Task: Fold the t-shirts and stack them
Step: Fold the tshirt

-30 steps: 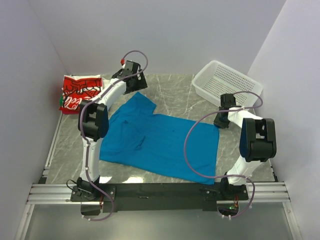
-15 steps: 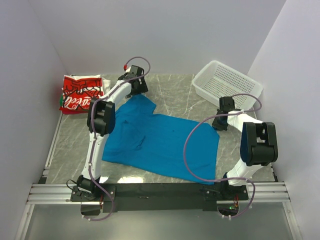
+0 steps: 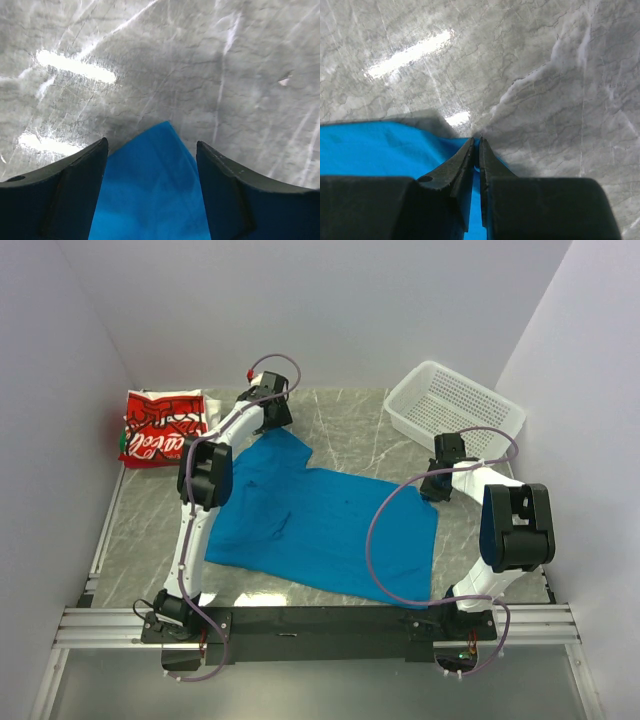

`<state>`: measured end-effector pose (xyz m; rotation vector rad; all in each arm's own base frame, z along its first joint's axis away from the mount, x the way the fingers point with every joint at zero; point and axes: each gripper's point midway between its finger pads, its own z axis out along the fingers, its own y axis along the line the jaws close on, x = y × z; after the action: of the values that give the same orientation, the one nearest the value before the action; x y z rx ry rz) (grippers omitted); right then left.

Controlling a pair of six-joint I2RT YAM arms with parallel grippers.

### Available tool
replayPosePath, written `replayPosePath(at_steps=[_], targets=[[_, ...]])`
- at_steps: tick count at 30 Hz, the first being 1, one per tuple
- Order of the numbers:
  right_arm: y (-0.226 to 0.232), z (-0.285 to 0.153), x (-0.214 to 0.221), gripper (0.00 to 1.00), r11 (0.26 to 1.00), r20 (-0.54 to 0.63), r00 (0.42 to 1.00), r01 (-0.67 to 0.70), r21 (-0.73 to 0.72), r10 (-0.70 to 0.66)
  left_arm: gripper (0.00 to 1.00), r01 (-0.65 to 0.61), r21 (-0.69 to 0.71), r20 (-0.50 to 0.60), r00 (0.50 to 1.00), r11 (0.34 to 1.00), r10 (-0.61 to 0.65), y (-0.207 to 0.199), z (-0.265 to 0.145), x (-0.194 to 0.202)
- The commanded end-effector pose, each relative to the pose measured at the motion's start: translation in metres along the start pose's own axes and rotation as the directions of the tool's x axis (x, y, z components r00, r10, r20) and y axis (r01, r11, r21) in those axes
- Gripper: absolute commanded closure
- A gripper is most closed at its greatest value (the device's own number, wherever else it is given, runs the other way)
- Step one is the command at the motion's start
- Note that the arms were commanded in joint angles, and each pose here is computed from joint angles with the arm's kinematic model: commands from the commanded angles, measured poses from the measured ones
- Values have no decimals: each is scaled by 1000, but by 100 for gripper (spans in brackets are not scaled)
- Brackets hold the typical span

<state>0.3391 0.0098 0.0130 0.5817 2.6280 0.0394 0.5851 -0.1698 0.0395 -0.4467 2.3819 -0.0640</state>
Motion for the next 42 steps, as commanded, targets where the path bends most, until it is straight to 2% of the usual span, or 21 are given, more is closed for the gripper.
replayPosePath(at_steps=[1, 4, 9, 13, 17, 19, 26, 33, 37, 40, 42], targets=[[7, -1, 9, 86, 1000, -44, 999, 21, -19, -22, 25, 7, 9, 16, 1000, 1000, -7, -4, 2, -8], [9, -3, 7, 86, 999, -39, 999, 19, -28, -20, 28, -3, -5, -1, 1000, 1000, 3, -1, 6, -2], [12, -3, 4, 86, 999, -35, 999, 18, -41, -19, 44, -22, -31, -32, 999, 999, 21, 6, 11, 10], [16, -1, 7, 86, 998, -54, 998, 14, -59, -17, 51, -35, -50, -51, 998, 998, 33, 11, 13, 15], [19, -1, 5, 86, 997, -51, 999, 14, -70, -17, 67, -57, -56, -66, 996, 997, 54, 14, 14, 21], [19, -1, 6, 86, 997, -53, 998, 15, -72, -19, 71, -67, -59, -77, 995, 996, 62, 16, 15, 24], [22, -2, 7, 86, 996, -56, 998, 17, -83, -22, 100, -81, -28, -100, 992, 996, 78, 15, 13, 31], [22, -10, 2, 88, 996, -40, 999, 10, -86, -13, 100, -76, 34, -72, 994, 997, 78, 8, -2, 22], [24, -24, -6, 95, 996, -6, 1000, 11, -93, -12, 100, -2, 116, 0, 1000, 993, 2, 5, -26, -10], [21, -33, -9, 100, 996, 9, 1000, 17, -83, -17, 100, 40, 141, 4, 999, 989, -41, 12, -34, -21], [19, -37, -7, 100, 997, 5, 1000, 22, -76, -22, 100, 44, 170, -3, 999, 984, -44, 12, -38, -21]])
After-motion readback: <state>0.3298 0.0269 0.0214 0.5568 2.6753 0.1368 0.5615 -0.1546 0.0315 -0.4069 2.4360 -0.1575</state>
